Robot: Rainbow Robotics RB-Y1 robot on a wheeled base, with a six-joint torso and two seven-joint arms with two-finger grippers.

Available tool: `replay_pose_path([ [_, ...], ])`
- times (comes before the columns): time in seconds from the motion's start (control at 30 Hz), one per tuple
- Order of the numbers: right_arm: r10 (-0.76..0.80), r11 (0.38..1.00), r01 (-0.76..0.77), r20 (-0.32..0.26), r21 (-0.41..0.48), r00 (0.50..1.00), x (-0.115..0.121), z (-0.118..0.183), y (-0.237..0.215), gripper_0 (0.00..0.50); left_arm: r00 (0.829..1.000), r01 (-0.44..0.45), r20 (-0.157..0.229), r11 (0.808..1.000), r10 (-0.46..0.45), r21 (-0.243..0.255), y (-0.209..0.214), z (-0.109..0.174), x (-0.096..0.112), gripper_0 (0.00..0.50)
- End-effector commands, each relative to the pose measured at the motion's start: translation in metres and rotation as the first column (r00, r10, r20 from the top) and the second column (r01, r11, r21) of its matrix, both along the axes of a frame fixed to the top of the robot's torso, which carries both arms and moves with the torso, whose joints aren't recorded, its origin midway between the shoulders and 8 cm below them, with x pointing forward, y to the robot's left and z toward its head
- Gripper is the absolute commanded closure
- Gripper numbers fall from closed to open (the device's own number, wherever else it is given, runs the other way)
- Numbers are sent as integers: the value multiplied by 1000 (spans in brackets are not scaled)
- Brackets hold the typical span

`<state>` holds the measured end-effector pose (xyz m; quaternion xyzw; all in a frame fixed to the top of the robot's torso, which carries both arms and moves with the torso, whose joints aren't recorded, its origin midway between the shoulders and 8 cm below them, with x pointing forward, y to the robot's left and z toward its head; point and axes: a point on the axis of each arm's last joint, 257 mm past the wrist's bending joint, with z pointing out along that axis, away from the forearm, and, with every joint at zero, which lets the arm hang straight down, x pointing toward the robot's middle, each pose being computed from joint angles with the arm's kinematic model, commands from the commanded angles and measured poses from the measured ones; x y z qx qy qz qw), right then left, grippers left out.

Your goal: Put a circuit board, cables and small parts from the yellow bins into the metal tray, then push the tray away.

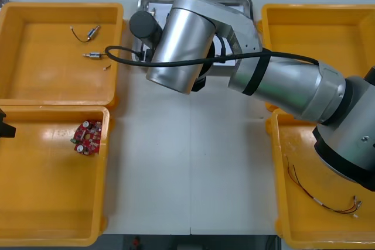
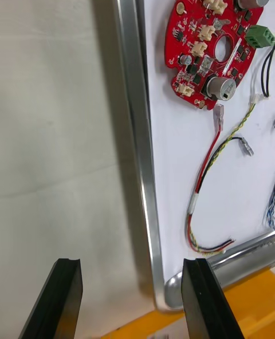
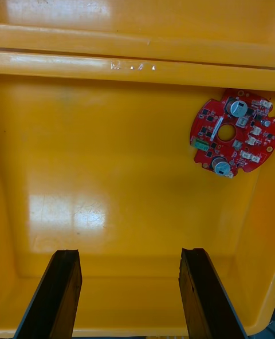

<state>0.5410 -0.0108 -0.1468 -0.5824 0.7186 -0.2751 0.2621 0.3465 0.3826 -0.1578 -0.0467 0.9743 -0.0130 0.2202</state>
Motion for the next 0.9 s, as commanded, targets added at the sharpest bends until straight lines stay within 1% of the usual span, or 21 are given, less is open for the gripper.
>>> replay_pose_path([
  [0.03,-48,994,51,-36,93,998,-21,15,-13,0,997,72,6,994,-72,88,14,12,-6,0],
  [0.2,-124,985,132,-78,114,989,-41,16,-46,0,997,72,6,994,-72,88,14,12,-6,0],
  [0.27,-180,971,194,-102,139,978,-52,15,-64,0,997,72,6,994,-72,88,14,12,-6,0],
  [0.3,-189,967,204,-104,150,976,-53,15,-67,0,997,72,6,994,-72,88,14,12,-6,0],
  [0.37,-216,949,236,-111,211,970,-59,16,-73,0,997,72,6,994,-72,88,14,12,-6,0],
  [0.5,-266,914,292,-127,282,956,-64,16,-92,0,997,72,6,994,-72,88,14,12,-6,0],
  [0.57,-304,882,335,-143,331,942,-68,17,-104,0,997,72,6,994,-72,88,14,12,-6,0],
  [0.6,-314,874,347,-149,341,938,-69,17,-108,0,997,72,6,994,-72,88,14,12,-6,0],
  [0.67,-353,833,396,-180,387,918,-73,17,-120,0,997,72,6,994,-72,88,14,12,-6,0],
  [0.7,-363,822,409,-189,396,912,-74,16,-122,0,997,72,6,994,-72,88,14,12,-6,0],
  [0.77,-403,777,459,-218,432,889,-77,16,-135,0,997,72,6,994,-72,88,14,12,-6,0],
  [0.8,-414,765,471,-226,438,882,-78,15,-139,0,997,72,6,994,-72,88,14,12,-6,0],
  [0.87,-460,716,526,-256,459,850,-84,11,-157,0,997,72,6,994,-72,88,14,12,-6,0],
  [0.9,-475,703,541,-261,462,840,-85,9,-164,0,997,72,6,994,-72,88,14,12,-6,0],
])
